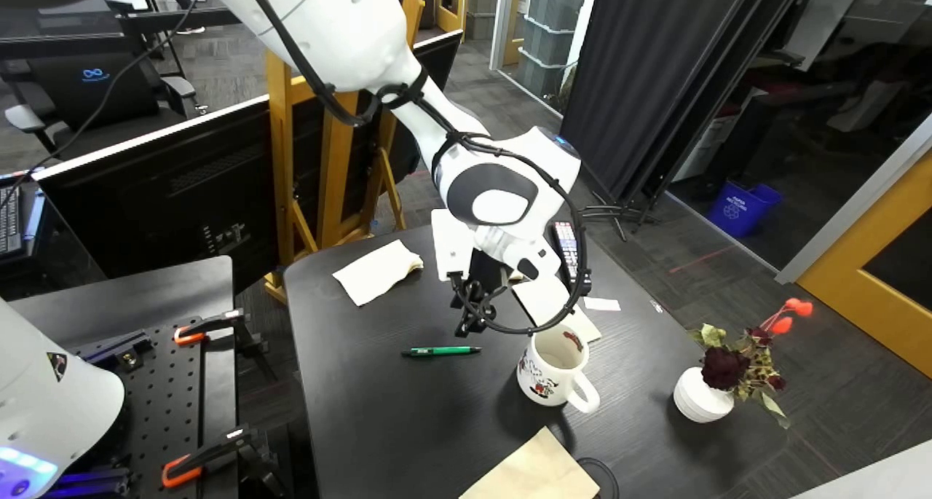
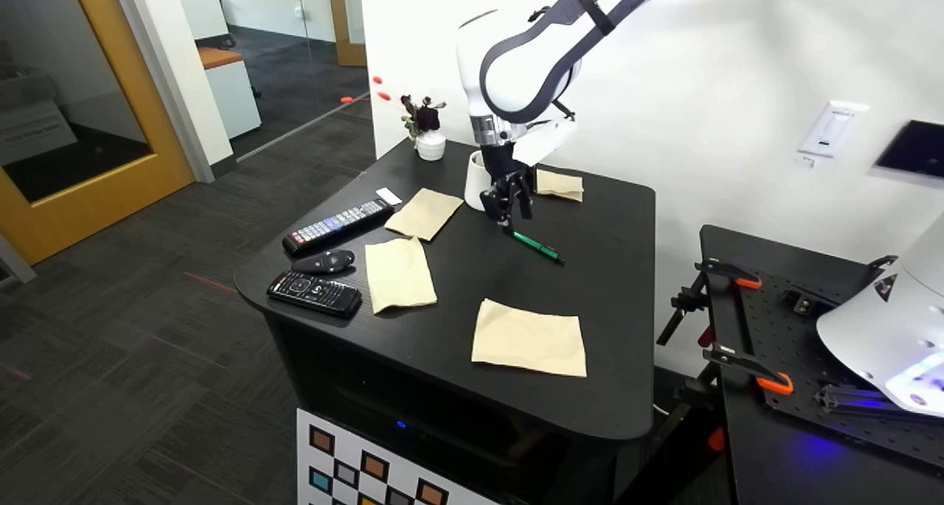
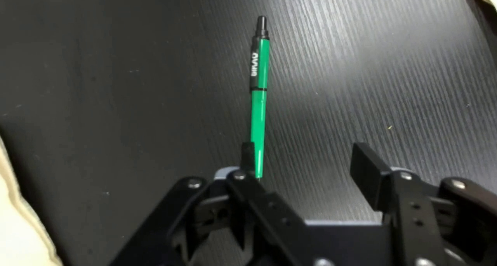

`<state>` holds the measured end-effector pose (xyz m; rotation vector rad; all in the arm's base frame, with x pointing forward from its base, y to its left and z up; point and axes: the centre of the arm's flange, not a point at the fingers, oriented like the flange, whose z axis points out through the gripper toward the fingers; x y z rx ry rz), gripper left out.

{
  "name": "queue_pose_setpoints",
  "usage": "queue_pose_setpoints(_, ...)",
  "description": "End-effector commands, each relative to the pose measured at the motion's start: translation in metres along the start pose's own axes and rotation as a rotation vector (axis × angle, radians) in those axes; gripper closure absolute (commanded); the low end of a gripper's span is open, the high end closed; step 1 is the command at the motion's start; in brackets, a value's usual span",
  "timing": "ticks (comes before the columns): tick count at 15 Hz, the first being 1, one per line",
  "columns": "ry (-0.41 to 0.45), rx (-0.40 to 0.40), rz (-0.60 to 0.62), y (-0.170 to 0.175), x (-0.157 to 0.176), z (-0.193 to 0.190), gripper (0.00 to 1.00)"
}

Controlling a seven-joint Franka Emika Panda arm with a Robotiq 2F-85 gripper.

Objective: Put the pen on the table

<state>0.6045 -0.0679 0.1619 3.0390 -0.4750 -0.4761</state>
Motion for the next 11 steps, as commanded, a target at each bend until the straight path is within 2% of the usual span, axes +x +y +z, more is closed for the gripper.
queue_pose_setpoints(1,-0.025,0.018,0.000,0.0000,0.0067,-0.0036,0.03)
queue_pose_setpoints(3,-0.024,0.019,0.001,-0.0004,0.0076,-0.0021,0.00)
queue_pose_setpoints(11,-0.001,0.000,0.002,-0.0001,0.0044,0.0028,0.00)
